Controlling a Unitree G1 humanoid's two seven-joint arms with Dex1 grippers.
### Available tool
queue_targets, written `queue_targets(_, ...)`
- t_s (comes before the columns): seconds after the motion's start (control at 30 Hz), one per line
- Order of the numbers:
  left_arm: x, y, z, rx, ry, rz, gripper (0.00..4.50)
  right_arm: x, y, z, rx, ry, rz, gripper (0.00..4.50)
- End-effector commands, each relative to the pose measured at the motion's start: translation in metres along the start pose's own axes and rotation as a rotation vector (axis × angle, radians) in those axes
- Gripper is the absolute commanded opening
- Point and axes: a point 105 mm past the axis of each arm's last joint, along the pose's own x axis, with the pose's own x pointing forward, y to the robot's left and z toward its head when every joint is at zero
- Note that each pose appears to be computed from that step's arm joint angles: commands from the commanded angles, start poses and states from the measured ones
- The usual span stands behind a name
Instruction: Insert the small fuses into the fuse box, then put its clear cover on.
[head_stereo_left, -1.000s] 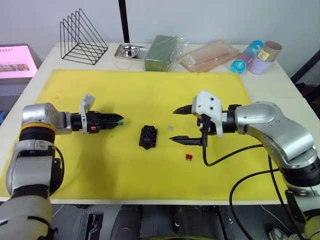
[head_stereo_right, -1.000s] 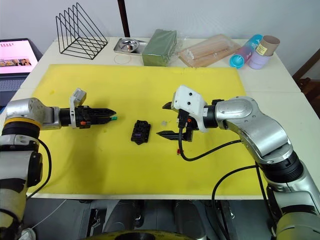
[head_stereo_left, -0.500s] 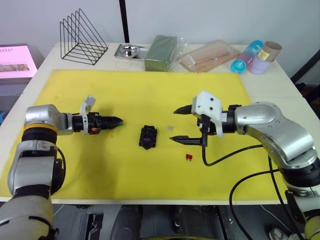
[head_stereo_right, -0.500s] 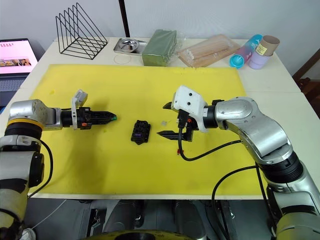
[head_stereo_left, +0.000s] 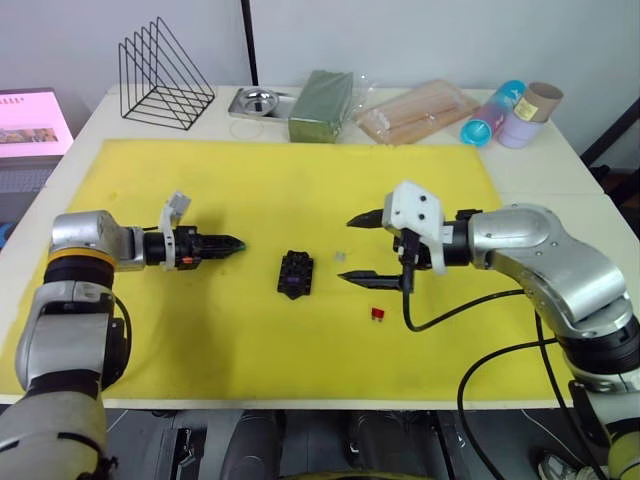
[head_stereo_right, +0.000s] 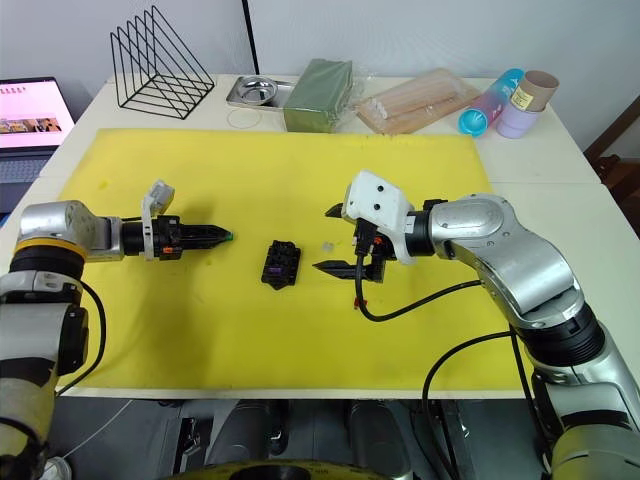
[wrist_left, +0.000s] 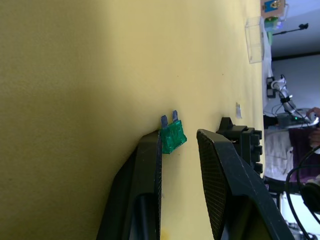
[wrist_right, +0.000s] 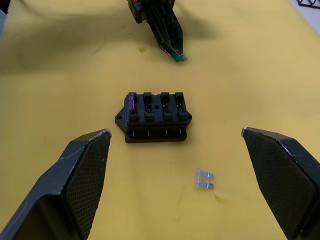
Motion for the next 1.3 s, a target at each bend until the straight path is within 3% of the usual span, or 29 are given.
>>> queue_targets(0.03, -0.002, 0.007, -0.005, -0.006, 0.014, 0.030, 0.80, -0.001, 0.002, 0.010, -0.038, -0.027, 0.000, 4.50)
queue_targets(0.1, -0.002, 0.007, -0.005, -0.002, 0.018, 0.029, 0.28, -0.001, 0.002, 0.010, -0.039, -0.026, -0.001, 4.50)
queue_targets(0.67, -0.005, 0.003, -0.002, 0.039, 0.012, 0.002, 0.13, 0.000, 0.002, 0.009, -0.041, -0.026, 0.000, 4.50)
queue_targets(0.83, -0.011, -0.018, 0.004, 0.164, 0.031, -0.116, 0.13, 0.000, 0.002, 0.009, -0.043, -0.025, -0.002, 4.50)
queue_targets(1.0, -0.018, -0.031, 0.001, 0.273, 0.130, -0.174, 0.13, 0.001, 0.002, 0.008, -0.045, -0.024, -0.003, 4.50)
queue_targets(1.3, -0.024, -0.050, 0.004, 0.638, 0.393, -0.109, 0.13, 0.002, 0.002, 0.008, -0.050, -0.022, -0.005, 4.50)
